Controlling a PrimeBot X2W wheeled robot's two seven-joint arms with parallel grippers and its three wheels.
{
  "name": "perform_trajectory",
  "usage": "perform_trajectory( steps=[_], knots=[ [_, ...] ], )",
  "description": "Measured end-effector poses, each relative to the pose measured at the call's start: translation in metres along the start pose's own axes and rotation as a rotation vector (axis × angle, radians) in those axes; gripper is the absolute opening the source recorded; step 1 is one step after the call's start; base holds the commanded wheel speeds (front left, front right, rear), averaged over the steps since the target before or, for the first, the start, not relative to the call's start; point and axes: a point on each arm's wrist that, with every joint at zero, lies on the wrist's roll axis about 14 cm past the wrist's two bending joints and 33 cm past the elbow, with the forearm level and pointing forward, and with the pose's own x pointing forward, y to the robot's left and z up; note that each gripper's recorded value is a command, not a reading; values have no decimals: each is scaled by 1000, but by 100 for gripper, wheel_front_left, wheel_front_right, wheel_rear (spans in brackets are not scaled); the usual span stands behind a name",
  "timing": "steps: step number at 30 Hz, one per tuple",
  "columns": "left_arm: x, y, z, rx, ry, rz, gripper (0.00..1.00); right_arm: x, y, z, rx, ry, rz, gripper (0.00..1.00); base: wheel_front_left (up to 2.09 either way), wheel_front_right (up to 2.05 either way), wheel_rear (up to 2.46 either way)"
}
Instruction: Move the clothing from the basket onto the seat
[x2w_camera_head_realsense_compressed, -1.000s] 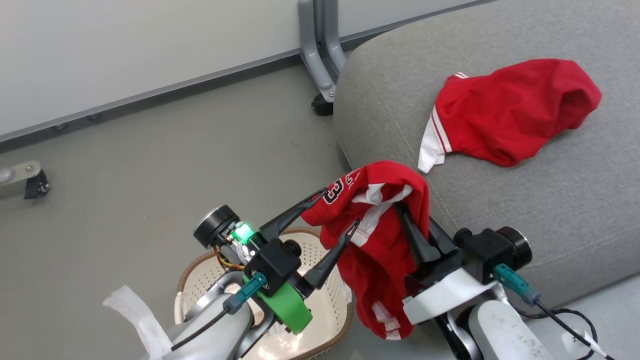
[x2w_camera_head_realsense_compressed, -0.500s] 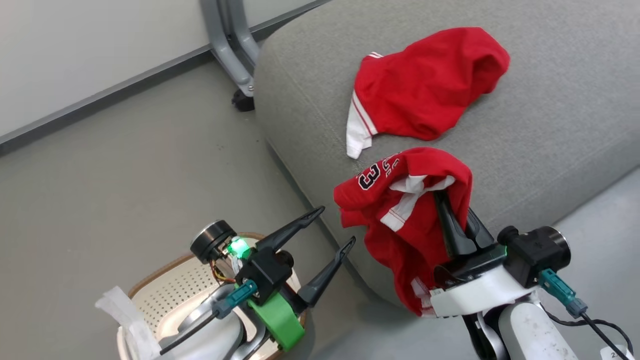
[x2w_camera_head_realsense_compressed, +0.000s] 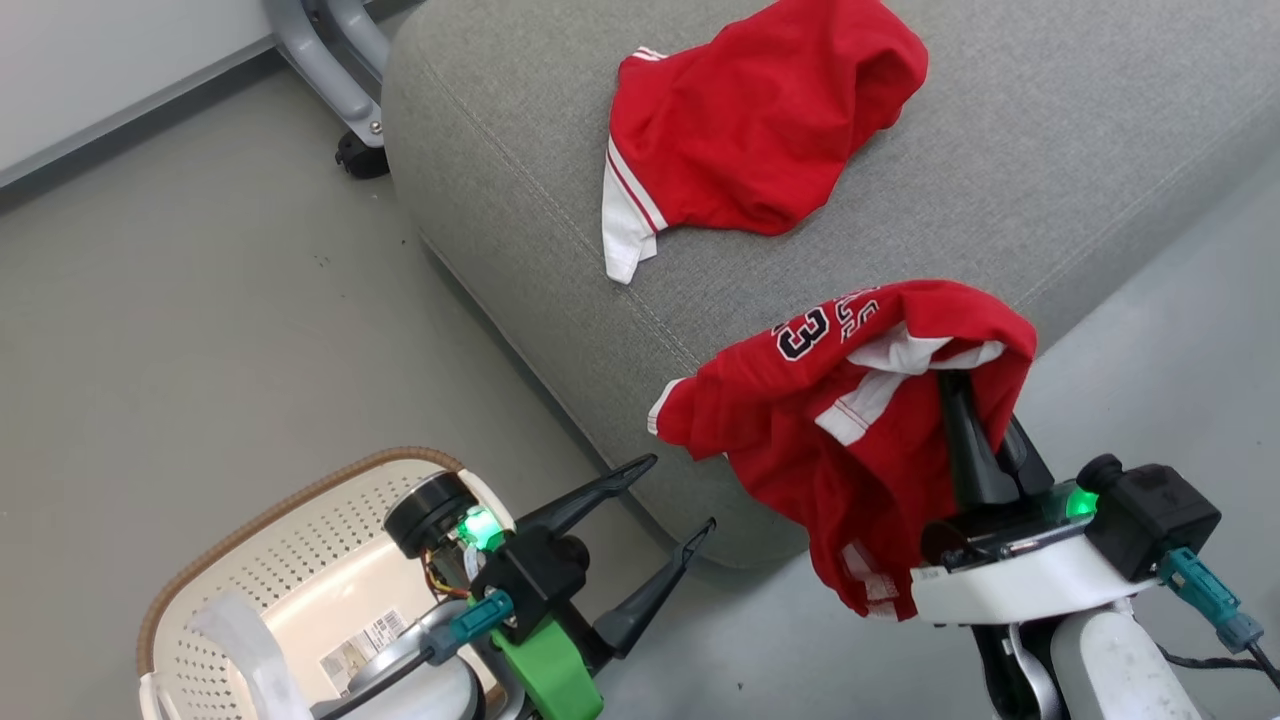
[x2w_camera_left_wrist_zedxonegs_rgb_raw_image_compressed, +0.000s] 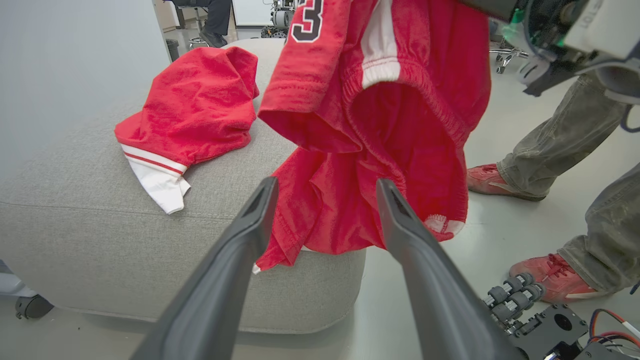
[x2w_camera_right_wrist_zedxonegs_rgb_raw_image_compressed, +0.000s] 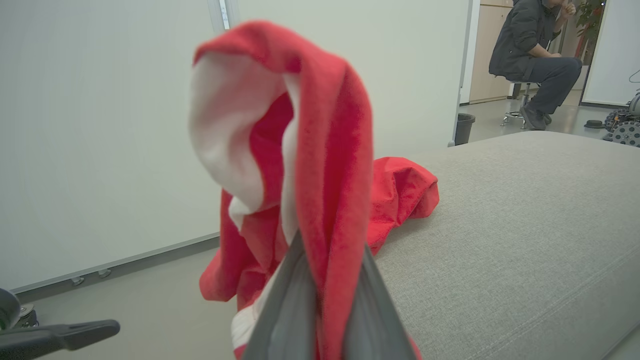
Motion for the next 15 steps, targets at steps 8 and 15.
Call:
perform_trajectory(
  steps=[8,15],
  knots=[
    [-11,16,-9,-33,-5,7,100,52,-19,27,-37,-107,-30,0,0,0,0],
    [-30,48,-20,-34,-19,39,100,137,-28,77,-138,-300,-37,0,0,0,0]
  ],
)
